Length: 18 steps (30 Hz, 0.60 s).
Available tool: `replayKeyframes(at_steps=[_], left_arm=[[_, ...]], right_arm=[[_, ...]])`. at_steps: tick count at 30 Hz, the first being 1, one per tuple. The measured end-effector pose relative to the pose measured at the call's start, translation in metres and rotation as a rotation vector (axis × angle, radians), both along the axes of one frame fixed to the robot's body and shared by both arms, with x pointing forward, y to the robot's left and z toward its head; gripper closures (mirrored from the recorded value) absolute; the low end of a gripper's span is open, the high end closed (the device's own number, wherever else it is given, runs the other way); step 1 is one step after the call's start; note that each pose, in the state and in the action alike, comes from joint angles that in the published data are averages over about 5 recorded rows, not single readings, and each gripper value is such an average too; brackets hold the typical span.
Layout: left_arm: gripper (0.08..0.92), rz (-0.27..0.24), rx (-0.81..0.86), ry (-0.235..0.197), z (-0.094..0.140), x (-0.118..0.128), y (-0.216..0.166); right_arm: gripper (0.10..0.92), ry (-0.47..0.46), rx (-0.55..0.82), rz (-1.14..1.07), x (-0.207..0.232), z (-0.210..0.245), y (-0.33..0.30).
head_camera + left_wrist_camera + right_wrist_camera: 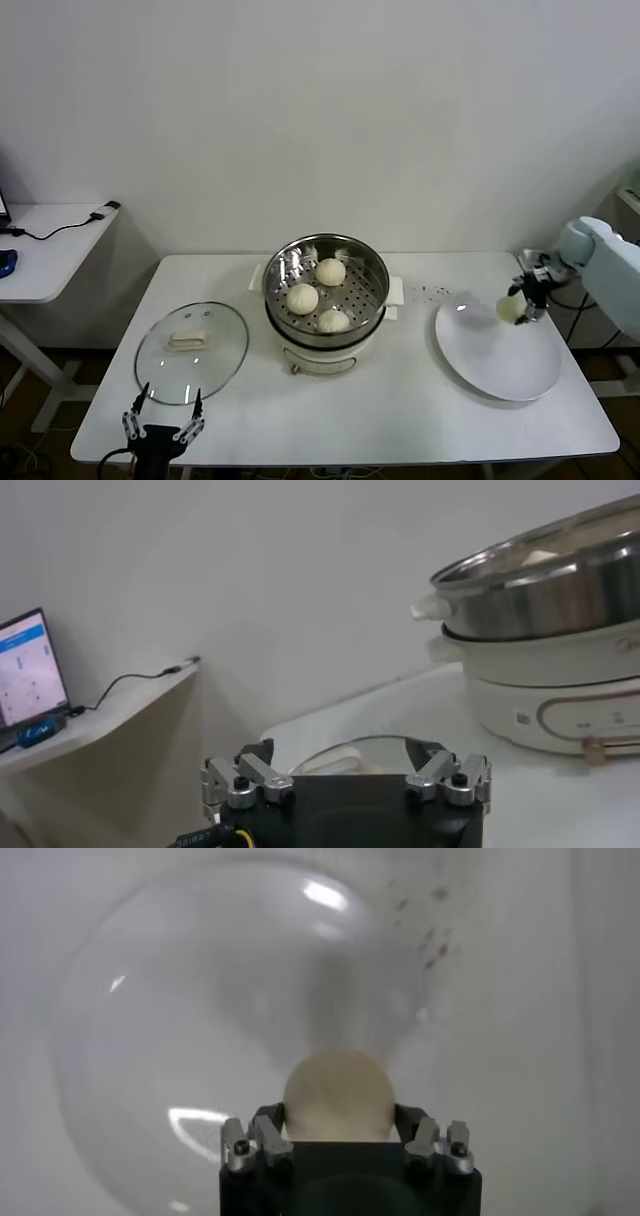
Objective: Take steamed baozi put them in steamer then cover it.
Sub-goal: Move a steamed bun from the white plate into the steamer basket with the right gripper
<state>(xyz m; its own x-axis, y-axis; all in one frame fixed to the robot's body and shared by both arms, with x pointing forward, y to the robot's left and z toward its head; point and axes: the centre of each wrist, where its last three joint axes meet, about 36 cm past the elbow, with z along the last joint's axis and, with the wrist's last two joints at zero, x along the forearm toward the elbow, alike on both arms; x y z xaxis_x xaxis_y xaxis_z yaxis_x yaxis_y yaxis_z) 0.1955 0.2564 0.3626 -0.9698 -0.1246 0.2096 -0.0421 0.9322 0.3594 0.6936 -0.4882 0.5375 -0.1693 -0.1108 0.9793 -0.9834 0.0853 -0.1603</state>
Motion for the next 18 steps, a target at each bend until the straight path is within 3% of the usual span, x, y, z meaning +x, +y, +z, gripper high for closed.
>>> replayKeyframes(at_steps=[11,18], left_arm=[[0.177,-0.027,-0.007,-0.010,0.004,-0.004,-0.003],[0.177,-0.038,-0.014,-0.008,0.005,-0.006,-0.006]], right_arm=[[0.310,-0.092,0.144,0.085,0.042,0.124,0.126],[0.309,-0.068,0.180,0.147,0.044,0.159,0.214]])
